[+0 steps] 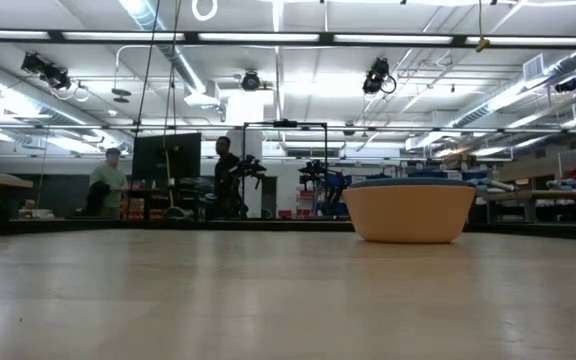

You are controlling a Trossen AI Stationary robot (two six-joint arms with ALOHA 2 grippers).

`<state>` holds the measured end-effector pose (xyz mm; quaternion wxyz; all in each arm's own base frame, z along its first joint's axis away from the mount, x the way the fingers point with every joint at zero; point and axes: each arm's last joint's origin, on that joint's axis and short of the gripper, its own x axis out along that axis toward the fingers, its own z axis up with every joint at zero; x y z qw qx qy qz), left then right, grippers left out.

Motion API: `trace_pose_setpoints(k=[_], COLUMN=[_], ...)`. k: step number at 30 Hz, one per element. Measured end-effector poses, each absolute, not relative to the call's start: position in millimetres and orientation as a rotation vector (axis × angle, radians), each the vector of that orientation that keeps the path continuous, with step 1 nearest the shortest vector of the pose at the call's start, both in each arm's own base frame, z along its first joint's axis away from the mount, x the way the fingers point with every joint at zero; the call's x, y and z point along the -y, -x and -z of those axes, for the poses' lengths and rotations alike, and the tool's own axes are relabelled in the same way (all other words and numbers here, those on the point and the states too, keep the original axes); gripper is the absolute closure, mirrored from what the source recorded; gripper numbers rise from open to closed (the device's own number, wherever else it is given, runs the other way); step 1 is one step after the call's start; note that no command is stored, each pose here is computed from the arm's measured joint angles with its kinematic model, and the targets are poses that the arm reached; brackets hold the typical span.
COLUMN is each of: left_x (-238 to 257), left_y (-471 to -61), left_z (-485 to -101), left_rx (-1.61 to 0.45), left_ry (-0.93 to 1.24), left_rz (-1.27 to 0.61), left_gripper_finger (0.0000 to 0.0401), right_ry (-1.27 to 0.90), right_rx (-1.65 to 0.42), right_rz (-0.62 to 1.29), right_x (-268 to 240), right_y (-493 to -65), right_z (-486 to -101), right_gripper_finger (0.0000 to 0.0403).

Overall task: Nest bowls inside each other
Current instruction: Return to Home Position

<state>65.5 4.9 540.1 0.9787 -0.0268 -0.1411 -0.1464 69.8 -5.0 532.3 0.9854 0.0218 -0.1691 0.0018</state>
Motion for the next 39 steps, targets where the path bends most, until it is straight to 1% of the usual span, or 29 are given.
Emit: trace_pose_setpoints(k=[3,8,12,14,17,21,24,27,31,34,36,39], left_x=[-6,-5,-7,-8,-10,-12,-12,-11,-11,-11,-12,-13], left_y=[-68,-67,-71,-74,-79,-87,-91,-90,-89,-89,-90,-95], left_z=[-514,-468,-426,-407,-378,-335,-304,-280,-250,-229,-221,-214], left_rx=[0.307,0.43,0.449,0.446,0.421,0.355,0.334,0.374,0.42,0.434,0.426,0.351], left_ry=[0.064,0.05,0.135,0.175,0.204,0.238,0.233,0.245,0.263,0.279,0.323,0.363], left_rz=[0.301,0.325,0.338,0.349,0.349,0.341,0.387,0.452,0.476,0.47,0.46,0.432], left_gripper_finger=[0.0249,0.0249,0.0249,0.0249,0.0249,0.0249,0.0249,0.0249,0.0249,0.0249,0.0249,0.0249], right_ry=[-0.045,-0.039,-0.05,-0.052,-0.061,-0.113,-0.167,-0.245,-0.341,-0.374,-0.342,-0.236], right_rx=[0.322,0.299,0.275,0.3,0.333,0.342,0.328,0.33,0.31,0.291,0.302,0.313], right_rz=[0.037,0.045,0.056,0.057,0.052,0.041,-0.008,-0.026,-0.025,-0.067,-0.103,-0.153], right_x=[5,4,4,5,5,7,7,8,8,7,5,3], right_y=[-59,-49,-49,-51,-57,-76,-88,-94,-95,-95,-92,-86], right_z=[-529,-522,-501,-489,-464,-415,-378,-350,-322,-306,-301,-296], right_gripper_finger=[0.0303,0.0303,0.0303,0.0302,0.0303,0.0304,0.0304,0.0304,0.0304,0.0303,0.0303,0.0303])
